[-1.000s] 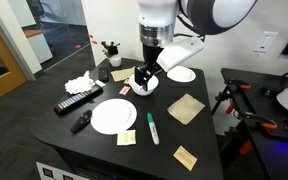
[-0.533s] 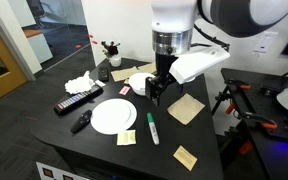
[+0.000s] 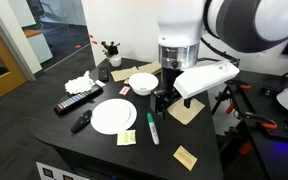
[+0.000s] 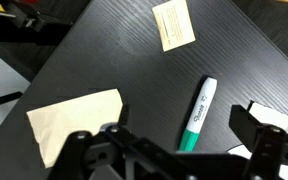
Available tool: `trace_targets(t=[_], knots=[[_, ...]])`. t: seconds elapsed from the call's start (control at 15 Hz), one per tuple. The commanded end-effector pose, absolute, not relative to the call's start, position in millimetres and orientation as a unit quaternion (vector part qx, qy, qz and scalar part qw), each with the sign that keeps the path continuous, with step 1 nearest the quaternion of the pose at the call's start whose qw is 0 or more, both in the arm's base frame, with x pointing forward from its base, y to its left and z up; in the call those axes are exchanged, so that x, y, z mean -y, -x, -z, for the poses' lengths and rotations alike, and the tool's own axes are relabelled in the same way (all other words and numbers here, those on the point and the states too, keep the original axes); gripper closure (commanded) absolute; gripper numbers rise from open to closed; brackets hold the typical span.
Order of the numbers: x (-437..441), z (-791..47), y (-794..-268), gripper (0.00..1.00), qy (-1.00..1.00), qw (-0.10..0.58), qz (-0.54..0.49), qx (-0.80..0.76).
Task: Move the white bowl to the right, then put the green marker in the bowl
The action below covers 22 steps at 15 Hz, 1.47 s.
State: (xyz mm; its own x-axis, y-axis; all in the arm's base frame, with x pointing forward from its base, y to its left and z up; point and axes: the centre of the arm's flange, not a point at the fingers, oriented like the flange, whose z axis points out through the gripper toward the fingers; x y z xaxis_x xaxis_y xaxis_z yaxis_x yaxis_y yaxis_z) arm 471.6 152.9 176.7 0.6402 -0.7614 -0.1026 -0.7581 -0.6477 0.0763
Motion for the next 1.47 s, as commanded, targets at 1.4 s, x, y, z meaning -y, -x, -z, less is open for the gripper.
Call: trace_targets(t=[1.4], knots=[[-162,-115,-513,0.00,-0.882,0.026,0.028,0.469]])
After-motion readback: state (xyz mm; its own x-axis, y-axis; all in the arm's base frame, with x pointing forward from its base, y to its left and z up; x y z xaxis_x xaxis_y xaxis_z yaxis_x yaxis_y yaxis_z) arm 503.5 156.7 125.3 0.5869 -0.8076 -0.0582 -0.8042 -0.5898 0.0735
